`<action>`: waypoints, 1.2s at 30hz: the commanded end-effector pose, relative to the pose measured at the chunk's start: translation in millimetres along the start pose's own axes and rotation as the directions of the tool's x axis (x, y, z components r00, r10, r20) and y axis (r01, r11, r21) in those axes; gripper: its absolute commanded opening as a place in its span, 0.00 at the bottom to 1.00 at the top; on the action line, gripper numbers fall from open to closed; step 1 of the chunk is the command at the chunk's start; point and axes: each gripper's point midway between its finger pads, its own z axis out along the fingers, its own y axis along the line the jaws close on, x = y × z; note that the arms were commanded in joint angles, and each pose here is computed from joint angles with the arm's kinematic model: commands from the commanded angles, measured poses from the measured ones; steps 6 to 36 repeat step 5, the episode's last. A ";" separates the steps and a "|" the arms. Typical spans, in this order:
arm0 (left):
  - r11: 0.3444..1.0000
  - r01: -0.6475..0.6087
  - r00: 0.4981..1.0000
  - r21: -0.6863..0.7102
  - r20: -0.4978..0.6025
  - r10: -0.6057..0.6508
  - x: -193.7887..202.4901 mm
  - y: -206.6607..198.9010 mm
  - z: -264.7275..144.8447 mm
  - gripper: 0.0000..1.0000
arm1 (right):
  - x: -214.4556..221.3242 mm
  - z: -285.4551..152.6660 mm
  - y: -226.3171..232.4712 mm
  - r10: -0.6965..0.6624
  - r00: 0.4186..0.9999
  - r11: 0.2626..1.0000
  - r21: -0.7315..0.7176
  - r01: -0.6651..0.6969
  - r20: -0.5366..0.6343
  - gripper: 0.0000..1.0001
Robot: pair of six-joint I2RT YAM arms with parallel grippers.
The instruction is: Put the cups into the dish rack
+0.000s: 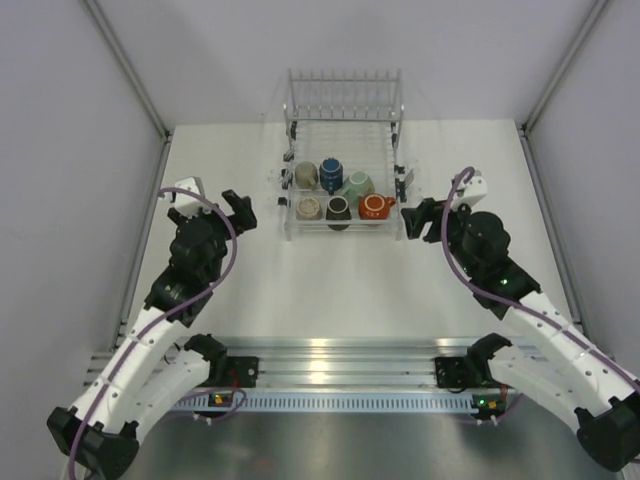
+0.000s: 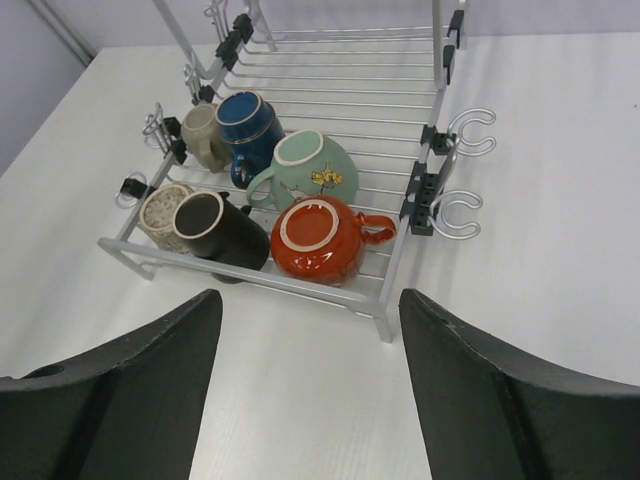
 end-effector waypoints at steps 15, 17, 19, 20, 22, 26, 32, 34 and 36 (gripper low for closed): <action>0.999 0.019 1.000 -0.037 0.001 -0.019 2.5 12.5 -8.2 0.98 | -20.8 -4.8 4.2 0.026 0.998 1.000 -0.017 -0.025 0.059 0.87; 0.999 0.019 1.000 -0.037 0.001 -0.019 2.5 12.5 -8.2 0.98 | -20.8 -4.8 4.2 0.026 0.998 1.000 -0.017 -0.025 0.059 0.87; 0.999 0.019 1.000 -0.037 0.001 -0.019 2.5 12.5 -8.2 0.98 | -20.8 -4.8 4.2 0.026 0.998 1.000 -0.017 -0.025 0.059 0.87; 0.999 0.019 1.000 -0.037 0.001 -0.019 2.5 12.5 -8.2 0.98 | -20.8 -4.8 4.2 0.026 0.998 1.000 -0.017 -0.025 0.059 0.87; 0.999 0.019 1.000 -0.037 0.001 -0.019 2.5 12.5 -8.2 0.98 | -20.8 -4.8 4.2 0.026 0.998 1.000 -0.017 -0.025 0.059 0.87; 0.999 0.019 1.000 -0.037 0.001 -0.019 2.5 12.5 -8.2 0.98 | -20.8 -4.8 4.2 0.026 0.998 1.000 -0.017 -0.025 0.059 0.87; 0.999 0.019 1.000 -0.037 0.001 -0.019 2.5 12.5 -8.2 0.98 | -20.8 -4.8 4.2 0.026 0.998 1.000 -0.017 -0.025 0.059 0.87; 0.999 0.019 1.000 -0.037 0.001 -0.019 2.5 12.5 -8.2 0.98 | -20.8 -4.8 4.2 0.026 0.998 1.000 -0.017 -0.025 0.059 0.87; 0.999 0.019 1.000 -0.037 0.001 -0.019 2.5 12.5 -8.2 0.98 | -20.8 -4.8 4.2 0.026 0.998 1.000 -0.017 -0.025 0.059 0.87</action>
